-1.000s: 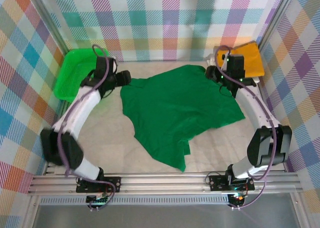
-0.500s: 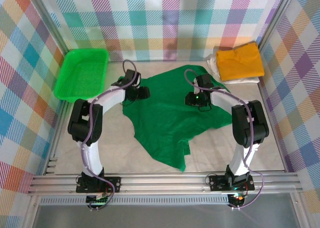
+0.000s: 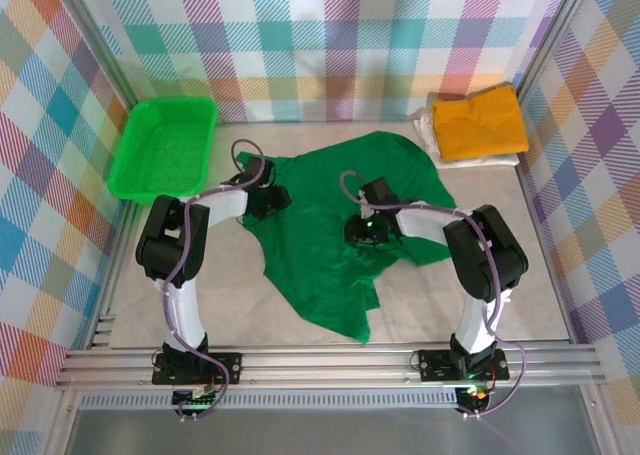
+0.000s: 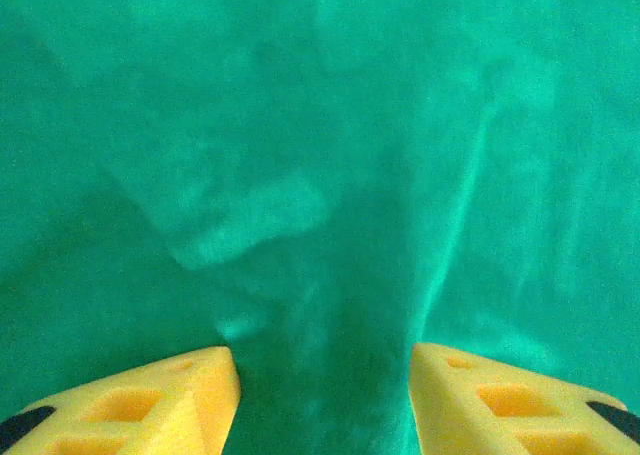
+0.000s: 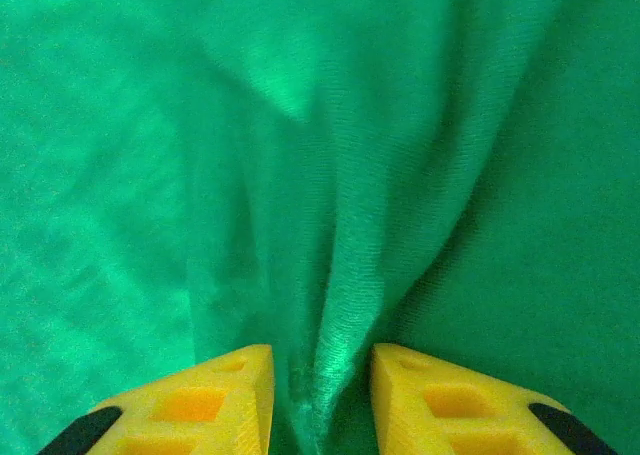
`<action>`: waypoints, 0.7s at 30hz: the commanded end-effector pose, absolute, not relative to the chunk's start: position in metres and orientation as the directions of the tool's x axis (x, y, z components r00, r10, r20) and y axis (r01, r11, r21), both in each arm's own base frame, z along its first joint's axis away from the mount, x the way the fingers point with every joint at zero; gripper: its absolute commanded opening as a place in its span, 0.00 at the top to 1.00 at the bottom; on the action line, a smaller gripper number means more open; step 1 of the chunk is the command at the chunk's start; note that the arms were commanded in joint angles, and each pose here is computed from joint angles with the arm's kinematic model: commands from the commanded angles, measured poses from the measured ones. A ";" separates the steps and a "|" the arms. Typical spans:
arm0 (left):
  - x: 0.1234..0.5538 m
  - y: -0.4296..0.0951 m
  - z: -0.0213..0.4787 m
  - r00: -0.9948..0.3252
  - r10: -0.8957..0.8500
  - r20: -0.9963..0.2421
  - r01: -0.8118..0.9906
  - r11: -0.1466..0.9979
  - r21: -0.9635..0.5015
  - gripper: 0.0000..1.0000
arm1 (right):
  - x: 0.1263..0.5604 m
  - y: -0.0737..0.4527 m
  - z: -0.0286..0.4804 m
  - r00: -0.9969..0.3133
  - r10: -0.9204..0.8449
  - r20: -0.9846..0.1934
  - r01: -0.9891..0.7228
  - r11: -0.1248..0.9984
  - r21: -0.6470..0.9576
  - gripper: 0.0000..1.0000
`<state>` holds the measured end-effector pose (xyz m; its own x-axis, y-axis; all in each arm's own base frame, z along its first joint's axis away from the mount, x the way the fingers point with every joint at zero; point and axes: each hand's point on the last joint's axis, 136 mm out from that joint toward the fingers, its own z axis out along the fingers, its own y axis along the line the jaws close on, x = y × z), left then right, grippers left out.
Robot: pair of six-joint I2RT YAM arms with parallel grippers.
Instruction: Fold and stack the t-shirts
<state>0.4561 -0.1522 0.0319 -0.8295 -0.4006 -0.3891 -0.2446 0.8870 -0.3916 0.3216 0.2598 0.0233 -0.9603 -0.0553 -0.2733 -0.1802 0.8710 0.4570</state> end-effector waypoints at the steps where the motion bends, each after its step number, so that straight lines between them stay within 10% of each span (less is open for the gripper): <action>1: 0.457 -0.123 0.001 -0.856 -0.397 -0.330 -0.320 0.910 -0.263 0.51 | 0.266 0.294 0.018 -0.988 -0.102 -0.115 -0.150 0.809 0.569 0.68; 9: 0.521 -0.116 0.014 -0.872 -0.299 -0.388 -0.234 0.950 -0.205 0.51 | 0.213 0.359 0.054 -0.960 -0.266 -0.087 -0.248 0.664 0.706 0.62; 21: 0.549 -0.124 0.116 -0.810 -0.209 -0.548 -0.100 0.970 -0.223 0.54 | 0.366 0.257 0.113 -0.929 0.067 -0.365 -0.153 0.826 0.542 0.55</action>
